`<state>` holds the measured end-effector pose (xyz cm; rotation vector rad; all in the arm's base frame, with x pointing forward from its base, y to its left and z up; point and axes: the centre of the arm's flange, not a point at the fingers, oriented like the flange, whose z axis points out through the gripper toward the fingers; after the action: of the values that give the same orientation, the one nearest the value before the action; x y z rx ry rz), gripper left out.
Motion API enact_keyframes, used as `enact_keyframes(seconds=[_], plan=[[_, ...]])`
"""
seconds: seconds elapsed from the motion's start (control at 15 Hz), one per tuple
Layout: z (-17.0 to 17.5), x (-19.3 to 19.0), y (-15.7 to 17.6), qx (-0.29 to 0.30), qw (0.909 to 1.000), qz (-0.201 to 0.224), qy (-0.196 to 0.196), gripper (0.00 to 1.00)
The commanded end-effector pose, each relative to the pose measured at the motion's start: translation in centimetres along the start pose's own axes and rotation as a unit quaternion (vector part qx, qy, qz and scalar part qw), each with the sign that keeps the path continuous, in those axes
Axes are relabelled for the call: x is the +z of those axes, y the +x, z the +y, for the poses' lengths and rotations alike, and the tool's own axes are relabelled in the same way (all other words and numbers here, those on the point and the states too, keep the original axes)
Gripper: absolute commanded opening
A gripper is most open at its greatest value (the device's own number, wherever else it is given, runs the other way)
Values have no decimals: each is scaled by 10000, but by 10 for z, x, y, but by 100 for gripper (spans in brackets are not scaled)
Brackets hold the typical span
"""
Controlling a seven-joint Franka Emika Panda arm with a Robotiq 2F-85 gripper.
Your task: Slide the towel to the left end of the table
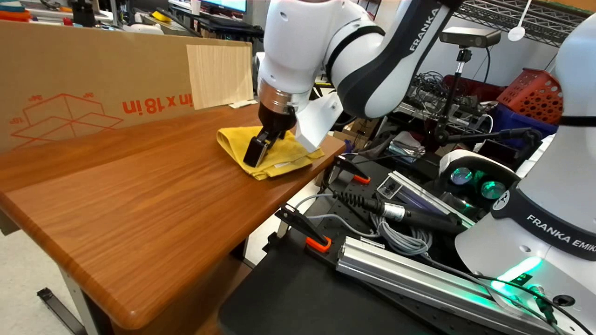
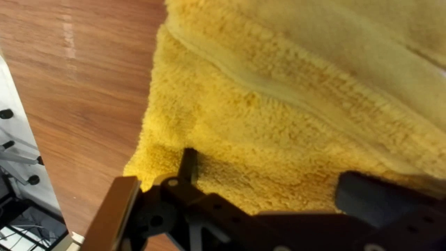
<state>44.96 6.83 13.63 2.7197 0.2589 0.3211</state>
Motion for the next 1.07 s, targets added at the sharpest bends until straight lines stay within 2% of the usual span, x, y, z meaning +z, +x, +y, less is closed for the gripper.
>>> enact_keyframes(seconds=[0.0,0.07,0.13,0.4,0.53,0.67,0.87,1.0], plan=[[-58,-7,-62,-473,9988,-15,102,100],[-64,-16,-71,-503,9987,70,104,100],[-31,-17,-16,-258,9995,151,69,100],[-49,-27,-29,-332,9992,208,100,100],[-33,-19,-15,-316,9983,-107,473,100],[-27,-16,-13,-278,9941,-91,1041,100],[-17,-11,-17,-289,9868,-181,1585,100],[-21,-7,-18,-273,9811,-329,1888,100]])
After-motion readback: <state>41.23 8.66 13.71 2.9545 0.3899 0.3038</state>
